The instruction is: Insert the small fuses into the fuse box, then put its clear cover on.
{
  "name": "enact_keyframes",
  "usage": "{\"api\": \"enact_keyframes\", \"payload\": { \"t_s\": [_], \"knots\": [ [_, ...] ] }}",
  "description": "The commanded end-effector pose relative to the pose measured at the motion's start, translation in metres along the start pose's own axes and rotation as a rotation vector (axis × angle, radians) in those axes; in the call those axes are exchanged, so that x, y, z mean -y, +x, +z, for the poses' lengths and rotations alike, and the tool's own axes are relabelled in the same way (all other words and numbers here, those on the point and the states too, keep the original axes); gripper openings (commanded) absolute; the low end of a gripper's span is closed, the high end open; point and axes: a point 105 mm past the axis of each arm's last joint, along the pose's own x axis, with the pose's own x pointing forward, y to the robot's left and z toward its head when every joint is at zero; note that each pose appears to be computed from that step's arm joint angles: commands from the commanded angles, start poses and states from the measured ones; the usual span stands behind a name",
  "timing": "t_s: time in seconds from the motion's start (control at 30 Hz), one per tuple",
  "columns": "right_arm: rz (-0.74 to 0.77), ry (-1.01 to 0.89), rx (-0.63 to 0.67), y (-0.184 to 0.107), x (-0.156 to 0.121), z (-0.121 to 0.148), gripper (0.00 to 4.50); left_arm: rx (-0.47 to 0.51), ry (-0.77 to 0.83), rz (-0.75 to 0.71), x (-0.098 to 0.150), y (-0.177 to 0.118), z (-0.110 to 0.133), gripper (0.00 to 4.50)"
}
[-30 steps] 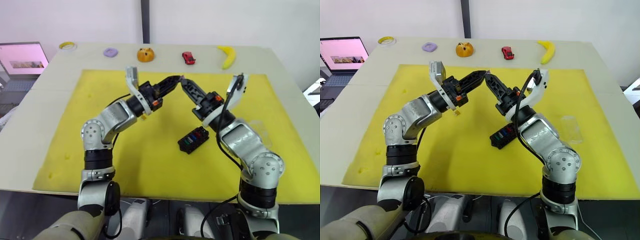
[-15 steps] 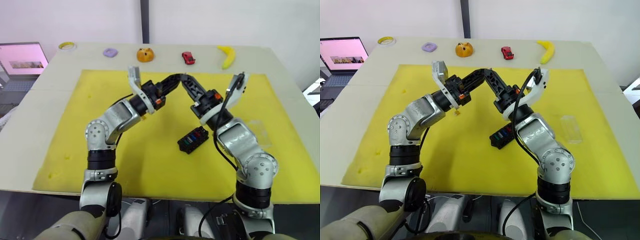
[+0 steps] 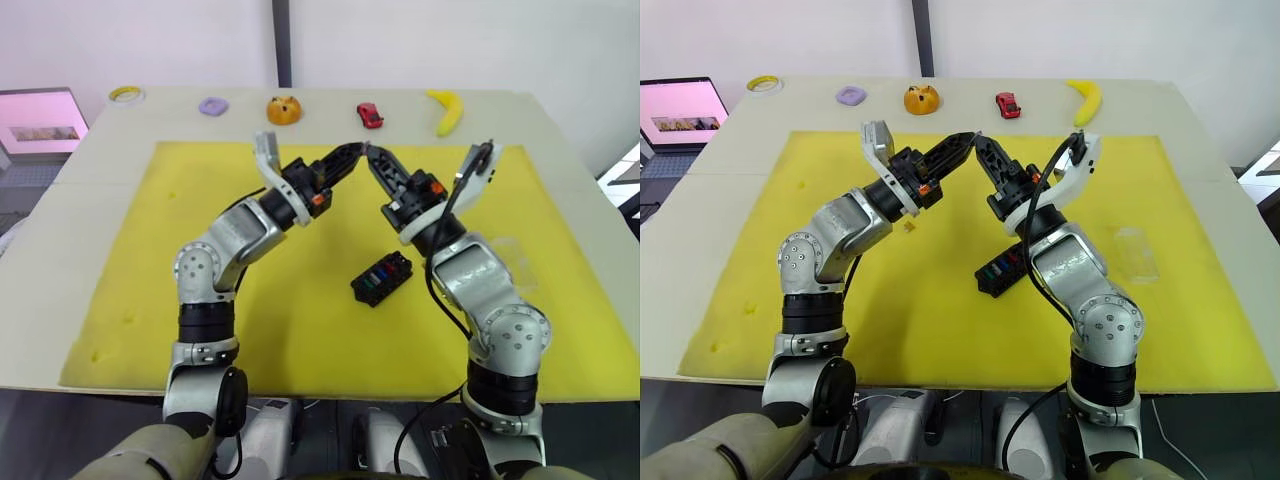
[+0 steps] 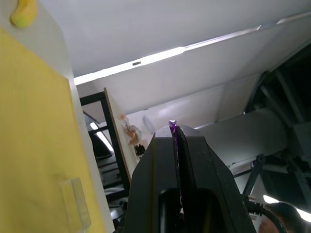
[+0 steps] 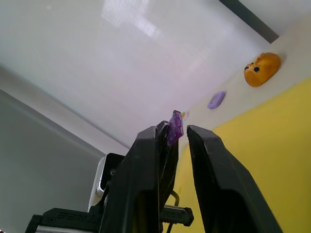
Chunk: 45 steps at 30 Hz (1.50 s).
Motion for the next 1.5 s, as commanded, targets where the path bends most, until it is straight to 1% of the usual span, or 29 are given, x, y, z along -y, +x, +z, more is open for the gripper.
{"api": "enact_keyframes", "payload": {
  "t_s": [0.03, 0.43, 0.53, 0.87, 0.97, 1.1, 1.17, 1.2, 1.3, 1.4, 1.5],
  "knots": [
    [0.058, 0.004, 0.016, 0.001, -0.014, 0.002, 0.90, -0.007, 0.025, -0.051, 0.015, 0.002, -0.003, 0.00],
    [0.066, -0.013, 0.015, 0.002, -0.015, 0.003, 0.90, -0.005, 0.023, -0.045, 0.011, 0.000, -0.002, 0.00],
    [0.077, -0.016, 0.017, 0.002, -0.017, 0.003, 0.07, -0.008, 0.017, -0.040, 0.009, 0.000, -0.004, 0.00],
    [0.095, -0.026, 0.034, 0.001, -0.022, 0.006, 0.03, -0.005, 0.002, -0.012, 0.002, 0.000, -0.004, 0.00],
    [0.095, -0.027, 0.043, 0.001, -0.022, 0.008, 0.00, 0.006, -0.001, 0.008, -0.003, -0.004, 0.000, 1.02],
    [0.095, -0.048, 0.058, 0.000, -0.021, 0.013, 0.00, -0.010, 0.055, 0.021, -0.005, -0.018, 0.010, 3.00],
    [0.101, -0.079, 0.056, -0.003, -0.021, 0.016, 0.00, -0.061, 0.131, 0.033, -0.005, -0.027, 0.012, 4.03],
    [0.104, -0.108, 0.049, -0.005, -0.022, 0.018, 0.00, -0.098, 0.182, 0.035, -0.004, -0.032, 0.012, 4.47],
    [0.107, -0.236, -0.003, -0.015, -0.021, 0.022, 0.00, -0.209, 0.328, 0.031, 0.002, -0.040, 0.012, 4.47],
    [0.096, -0.402, -0.101, -0.034, -0.018, 0.026, 0.00, -0.379, 0.568, 0.021, 0.008, -0.047, 0.007, 4.47],
    [0.068, -0.532, -0.191, -0.050, -0.012, 0.028, 0.00, -0.513, 0.760, -0.009, 0.006, -0.052, 0.001, 4.47]
  ]
}}
